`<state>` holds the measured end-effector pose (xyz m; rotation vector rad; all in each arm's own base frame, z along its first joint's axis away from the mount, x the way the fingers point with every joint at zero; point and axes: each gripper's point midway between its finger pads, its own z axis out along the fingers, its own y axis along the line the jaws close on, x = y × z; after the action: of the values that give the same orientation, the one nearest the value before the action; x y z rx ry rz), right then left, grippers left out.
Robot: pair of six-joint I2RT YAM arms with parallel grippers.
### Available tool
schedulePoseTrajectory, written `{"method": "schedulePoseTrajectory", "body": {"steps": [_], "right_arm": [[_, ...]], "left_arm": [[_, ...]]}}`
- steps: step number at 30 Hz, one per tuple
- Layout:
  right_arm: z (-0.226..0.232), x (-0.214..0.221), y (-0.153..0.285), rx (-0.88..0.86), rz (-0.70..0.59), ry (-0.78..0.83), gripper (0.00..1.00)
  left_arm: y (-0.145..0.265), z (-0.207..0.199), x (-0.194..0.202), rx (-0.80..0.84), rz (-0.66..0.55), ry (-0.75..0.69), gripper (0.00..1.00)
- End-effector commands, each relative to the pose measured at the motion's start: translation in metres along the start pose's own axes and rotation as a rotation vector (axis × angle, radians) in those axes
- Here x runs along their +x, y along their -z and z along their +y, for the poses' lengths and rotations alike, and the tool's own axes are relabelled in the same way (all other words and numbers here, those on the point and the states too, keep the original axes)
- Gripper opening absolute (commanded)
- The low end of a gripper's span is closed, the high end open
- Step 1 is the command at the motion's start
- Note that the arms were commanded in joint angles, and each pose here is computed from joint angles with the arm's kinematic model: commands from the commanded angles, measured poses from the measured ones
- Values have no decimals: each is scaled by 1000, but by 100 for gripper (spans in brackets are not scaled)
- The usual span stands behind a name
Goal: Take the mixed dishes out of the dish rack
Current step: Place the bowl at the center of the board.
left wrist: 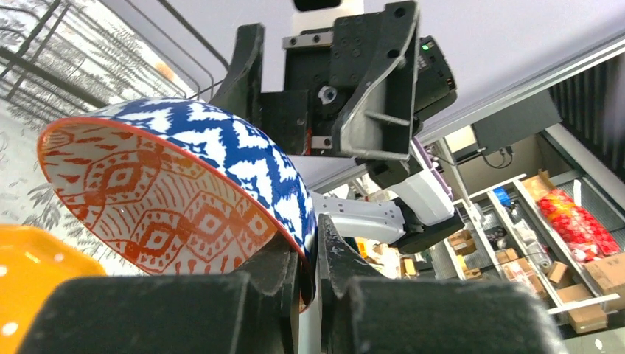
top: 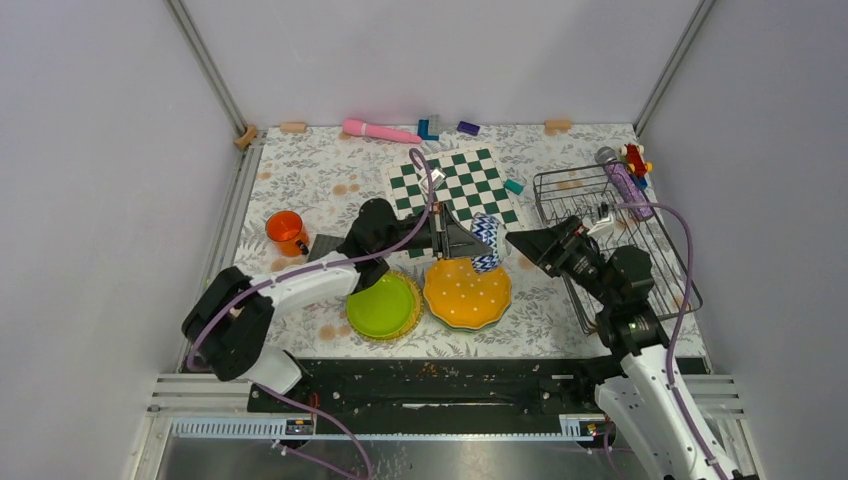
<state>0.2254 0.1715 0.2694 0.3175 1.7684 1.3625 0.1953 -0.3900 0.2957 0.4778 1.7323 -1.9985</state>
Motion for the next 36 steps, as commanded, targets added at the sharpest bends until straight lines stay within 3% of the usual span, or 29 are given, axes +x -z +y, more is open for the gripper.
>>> {"method": "schedulePoseTrajectory", "body": {"steps": [1, 12, 17, 23, 29, 33, 36], "right_arm": [[7, -12, 11, 17, -85, 35, 100], [-61, -18, 59, 388, -207, 205, 100], [-85, -23, 76, 521, -243, 246, 99], [-95, -20, 78, 555, -222, 272, 100], [-102, -15, 79, 590, -188, 271, 100], [-104, -16, 80, 598, -192, 271, 100], [-106, -17, 80, 608, -192, 280, 100]], "left_arm": [[12, -20, -7, -41, -45, -162, 0], [70, 24, -1, -573, -108, -312, 0], [127, 54, -19, -979, -192, -387, 0], [187, 68, -56, -1381, -309, -439, 0], [220, 95, -106, -1596, -341, -381, 0], [236, 126, -143, -1653, -315, -310, 0], [253, 152, -173, -1717, -311, -261, 6]]}}
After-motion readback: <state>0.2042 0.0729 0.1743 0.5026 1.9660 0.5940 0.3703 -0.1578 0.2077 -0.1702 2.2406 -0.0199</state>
